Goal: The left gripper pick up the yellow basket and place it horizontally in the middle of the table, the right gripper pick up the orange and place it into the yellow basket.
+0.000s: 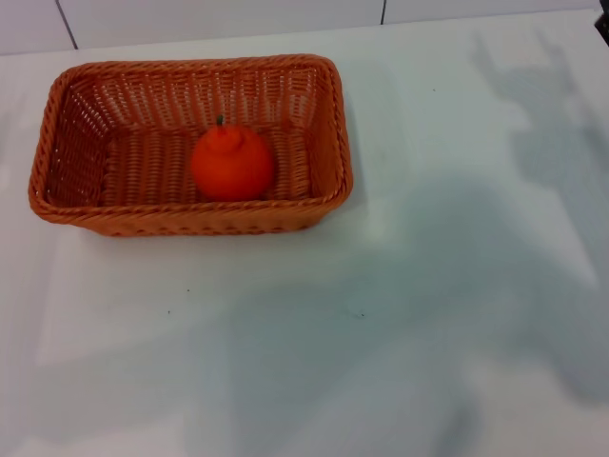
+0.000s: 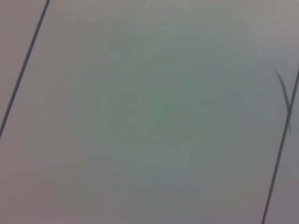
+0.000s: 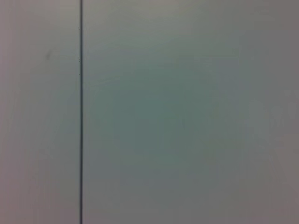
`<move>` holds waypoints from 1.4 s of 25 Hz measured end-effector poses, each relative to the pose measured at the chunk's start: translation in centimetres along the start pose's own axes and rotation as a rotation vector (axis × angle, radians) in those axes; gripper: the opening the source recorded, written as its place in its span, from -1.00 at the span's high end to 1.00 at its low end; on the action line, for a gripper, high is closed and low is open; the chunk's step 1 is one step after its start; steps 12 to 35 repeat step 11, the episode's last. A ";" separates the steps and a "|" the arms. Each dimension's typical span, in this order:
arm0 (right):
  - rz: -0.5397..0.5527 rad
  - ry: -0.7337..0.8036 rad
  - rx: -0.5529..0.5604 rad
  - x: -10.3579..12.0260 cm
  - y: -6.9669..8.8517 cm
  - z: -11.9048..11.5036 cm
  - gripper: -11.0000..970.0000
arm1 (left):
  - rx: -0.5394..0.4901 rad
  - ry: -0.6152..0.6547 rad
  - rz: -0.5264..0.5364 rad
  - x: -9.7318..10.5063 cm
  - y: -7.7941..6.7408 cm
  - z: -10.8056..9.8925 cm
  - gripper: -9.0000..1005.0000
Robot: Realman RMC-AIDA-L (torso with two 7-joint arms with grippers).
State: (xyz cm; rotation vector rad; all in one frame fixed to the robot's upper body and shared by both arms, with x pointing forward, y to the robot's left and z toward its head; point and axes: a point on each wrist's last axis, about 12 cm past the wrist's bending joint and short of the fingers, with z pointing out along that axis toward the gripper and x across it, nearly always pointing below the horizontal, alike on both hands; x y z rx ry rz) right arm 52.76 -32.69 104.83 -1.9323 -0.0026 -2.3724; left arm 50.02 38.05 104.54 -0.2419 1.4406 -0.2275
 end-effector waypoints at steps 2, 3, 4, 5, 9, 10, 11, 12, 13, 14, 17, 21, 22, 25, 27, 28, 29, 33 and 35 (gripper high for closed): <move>0.002 -0.011 -0.006 -0.3 0.1 -0.4 -0.92 | -0.003 0.002 0.022 0.0 0.0 0.0 -0.45; 0.005 -0.019 -0.009 -0.4 0.2 -0.6 -0.92 | -0.005 0.004 0.033 0.1 0.0 0.1 -0.45; 0.007 -0.024 -0.012 -0.5 0.2 -0.7 -0.92 | -0.009 0.007 0.046 0.1 0.0 0.1 -0.45; 0.010 -0.028 -0.014 -0.6 0.3 -0.9 -0.92 | -0.011 0.009 0.050 0.2 0.0 0.1 -0.45; 0.015 -0.034 -0.024 -0.8 0.5 -1.4 -0.92 | -0.028 0.026 0.053 0.3 0.1 0.4 -0.45; 0.015 -0.034 -0.024 -0.8 0.5 -1.4 -0.92 | -0.031 0.029 0.055 0.3 0.2 0.4 -0.45; 0.016 -0.039 -0.027 -0.9 0.6 -1.5 -0.92 | -0.034 0.031 0.059 0.4 0.2 0.4 -0.45; 0.016 -0.039 -0.027 -0.9 0.6 -1.5 -0.92 | -0.034 0.031 0.059 0.4 0.2 0.4 -0.45; 0.016 -0.039 -0.027 -0.9 0.6 -1.5 -0.92 | -0.034 0.031 0.059 0.4 0.2 0.4 -0.45; 0.016 -0.039 -0.027 -0.9 0.6 -1.5 -0.92 | -0.034 0.031 0.059 0.4 0.2 0.4 -0.45; 0.016 -0.039 -0.027 -0.9 0.6 -1.5 -0.92 | -0.034 0.031 0.059 0.4 0.2 0.4 -0.45; 0.016 -0.039 -0.027 -0.9 0.6 -1.5 -0.92 | -0.034 0.031 0.059 0.4 0.2 0.4 -0.45; 0.016 -0.039 -0.027 -0.9 0.6 -1.5 -0.92 | -0.034 0.031 0.059 0.4 0.2 0.4 -0.45; 0.016 -0.039 -0.027 -0.9 0.6 -1.5 -0.92 | -0.034 0.031 0.059 0.4 0.2 0.4 -0.45; 0.016 -0.039 -0.027 -0.9 0.6 -1.5 -0.92 | -0.034 0.031 0.059 0.4 0.2 0.4 -0.45; 0.016 -0.039 -0.027 -0.9 0.6 -1.5 -0.92 | -0.034 0.031 0.059 0.4 0.2 0.4 -0.45; 0.016 -0.039 -0.027 -0.9 0.6 -1.5 -0.92 | -0.034 0.031 0.059 0.4 0.2 0.4 -0.45; 0.016 -0.039 -0.027 -0.9 0.6 -1.5 -0.92 | -0.034 0.031 0.059 0.4 0.2 0.4 -0.45; 0.016 -0.039 -0.027 -0.9 0.6 -1.5 -0.92 | -0.034 0.031 0.059 0.4 0.2 0.4 -0.45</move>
